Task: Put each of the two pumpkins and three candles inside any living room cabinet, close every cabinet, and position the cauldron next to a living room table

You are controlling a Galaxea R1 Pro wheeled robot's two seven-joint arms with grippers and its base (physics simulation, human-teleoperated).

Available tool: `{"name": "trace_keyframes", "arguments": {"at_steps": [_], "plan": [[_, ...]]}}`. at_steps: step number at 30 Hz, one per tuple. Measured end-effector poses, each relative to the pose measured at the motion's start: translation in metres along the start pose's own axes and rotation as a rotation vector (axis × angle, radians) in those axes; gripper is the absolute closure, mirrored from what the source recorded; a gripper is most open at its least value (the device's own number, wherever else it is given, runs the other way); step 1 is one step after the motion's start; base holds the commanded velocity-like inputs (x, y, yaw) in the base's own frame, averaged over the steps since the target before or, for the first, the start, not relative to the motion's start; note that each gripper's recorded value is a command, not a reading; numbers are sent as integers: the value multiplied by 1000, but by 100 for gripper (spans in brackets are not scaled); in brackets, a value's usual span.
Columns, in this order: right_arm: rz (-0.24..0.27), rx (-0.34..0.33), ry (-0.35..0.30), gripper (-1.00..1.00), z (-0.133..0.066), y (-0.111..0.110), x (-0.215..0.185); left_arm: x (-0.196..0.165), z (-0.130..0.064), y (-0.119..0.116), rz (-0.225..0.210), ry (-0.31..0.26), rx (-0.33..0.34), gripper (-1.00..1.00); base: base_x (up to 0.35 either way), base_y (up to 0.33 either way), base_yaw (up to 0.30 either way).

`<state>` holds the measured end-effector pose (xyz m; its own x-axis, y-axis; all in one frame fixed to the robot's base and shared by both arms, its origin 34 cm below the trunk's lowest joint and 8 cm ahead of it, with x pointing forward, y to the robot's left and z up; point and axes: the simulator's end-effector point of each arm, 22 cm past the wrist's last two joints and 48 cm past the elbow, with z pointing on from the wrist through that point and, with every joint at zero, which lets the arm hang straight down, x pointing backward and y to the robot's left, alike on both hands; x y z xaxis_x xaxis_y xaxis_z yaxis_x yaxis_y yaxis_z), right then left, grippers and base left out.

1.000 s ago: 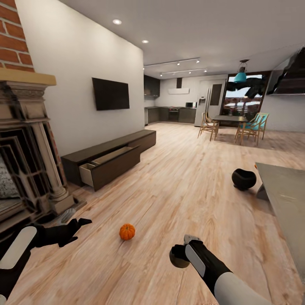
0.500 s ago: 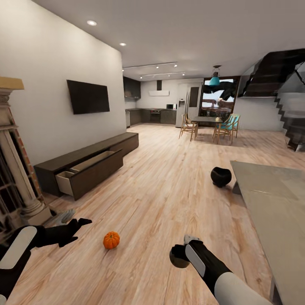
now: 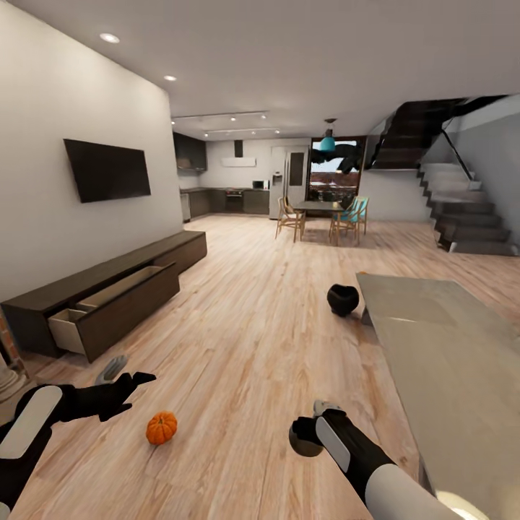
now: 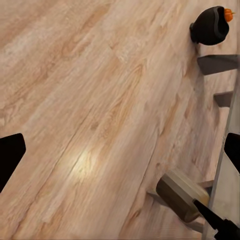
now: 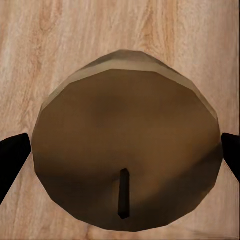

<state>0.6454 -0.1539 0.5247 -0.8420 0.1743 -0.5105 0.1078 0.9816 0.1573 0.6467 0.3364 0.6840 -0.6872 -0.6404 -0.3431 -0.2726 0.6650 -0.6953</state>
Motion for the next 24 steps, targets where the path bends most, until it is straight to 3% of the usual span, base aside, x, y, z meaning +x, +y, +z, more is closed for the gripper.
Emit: {"name": "trace_keyframes", "arguments": {"at_steps": [12, 24], "plan": [[-1, -2, -1, 100, -6, 3, -6, -6, -6, -10, 8, -6, 9, -100, 14, 0, -58], [-2, -1, 8, 100, -3, 3, -2, -5, -4, -6, 5, 0, -1, -100, 203, 54, -215]]}}
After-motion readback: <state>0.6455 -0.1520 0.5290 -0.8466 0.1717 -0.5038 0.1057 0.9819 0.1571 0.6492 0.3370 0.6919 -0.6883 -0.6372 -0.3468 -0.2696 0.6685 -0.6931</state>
